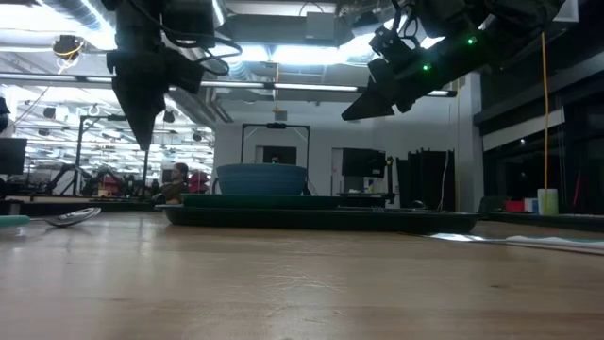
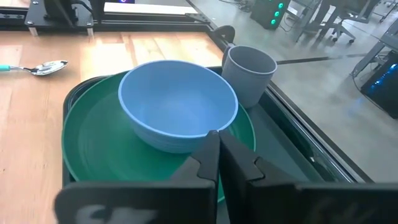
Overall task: Set up tray
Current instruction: Put the light blue spoon on the black table napkin to the left of the blue fork
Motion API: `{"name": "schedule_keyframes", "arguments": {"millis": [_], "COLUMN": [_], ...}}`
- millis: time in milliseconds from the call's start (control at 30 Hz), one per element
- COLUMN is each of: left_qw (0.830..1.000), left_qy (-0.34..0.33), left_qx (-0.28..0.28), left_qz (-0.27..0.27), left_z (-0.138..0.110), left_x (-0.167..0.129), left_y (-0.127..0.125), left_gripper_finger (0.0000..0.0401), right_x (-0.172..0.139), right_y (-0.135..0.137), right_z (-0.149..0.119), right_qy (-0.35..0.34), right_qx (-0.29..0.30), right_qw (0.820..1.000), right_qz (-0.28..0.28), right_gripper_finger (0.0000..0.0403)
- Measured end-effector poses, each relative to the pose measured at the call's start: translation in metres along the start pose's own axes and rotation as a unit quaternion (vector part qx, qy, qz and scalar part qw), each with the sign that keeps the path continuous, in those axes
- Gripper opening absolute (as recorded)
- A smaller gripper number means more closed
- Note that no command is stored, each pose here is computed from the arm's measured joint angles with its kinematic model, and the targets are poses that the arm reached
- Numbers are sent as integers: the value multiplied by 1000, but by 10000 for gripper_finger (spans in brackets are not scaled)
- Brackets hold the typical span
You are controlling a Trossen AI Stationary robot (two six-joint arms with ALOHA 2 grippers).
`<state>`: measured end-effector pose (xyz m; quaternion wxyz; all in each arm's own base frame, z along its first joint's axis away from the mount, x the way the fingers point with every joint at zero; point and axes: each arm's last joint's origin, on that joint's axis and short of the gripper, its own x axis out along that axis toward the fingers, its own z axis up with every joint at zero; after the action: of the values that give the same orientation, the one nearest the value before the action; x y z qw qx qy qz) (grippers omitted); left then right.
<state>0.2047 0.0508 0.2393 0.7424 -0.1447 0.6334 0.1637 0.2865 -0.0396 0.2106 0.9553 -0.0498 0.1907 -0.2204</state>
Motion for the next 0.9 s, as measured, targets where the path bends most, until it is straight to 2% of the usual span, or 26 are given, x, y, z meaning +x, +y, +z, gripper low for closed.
{"name": "schedule_keyframes", "arguments": {"millis": [267,467,700,900], "left_qw": [1000,995,990,979], "left_qy": [18,56,112,169], "left_qx": [0,24,47,89], "left_qz": [-24,-74,-66,-68], "left_z": [-3,-1,9,16], "left_x": [0,9,34,61], "left_y": [-1,-5,-4,-1], "left_gripper_finger": [173,165,162,159], "right_x": [0,0,0,0], "right_y": [0,0,2,3], "right_z": [0,0,0,0], "right_qy": [0,0,-2,-2], "right_qx": [0,0,-4,-5], "right_qw": [1000,1000,999,999], "right_qz": [0,0,40,43], "right_gripper_finger": [22,23,15,6]}}
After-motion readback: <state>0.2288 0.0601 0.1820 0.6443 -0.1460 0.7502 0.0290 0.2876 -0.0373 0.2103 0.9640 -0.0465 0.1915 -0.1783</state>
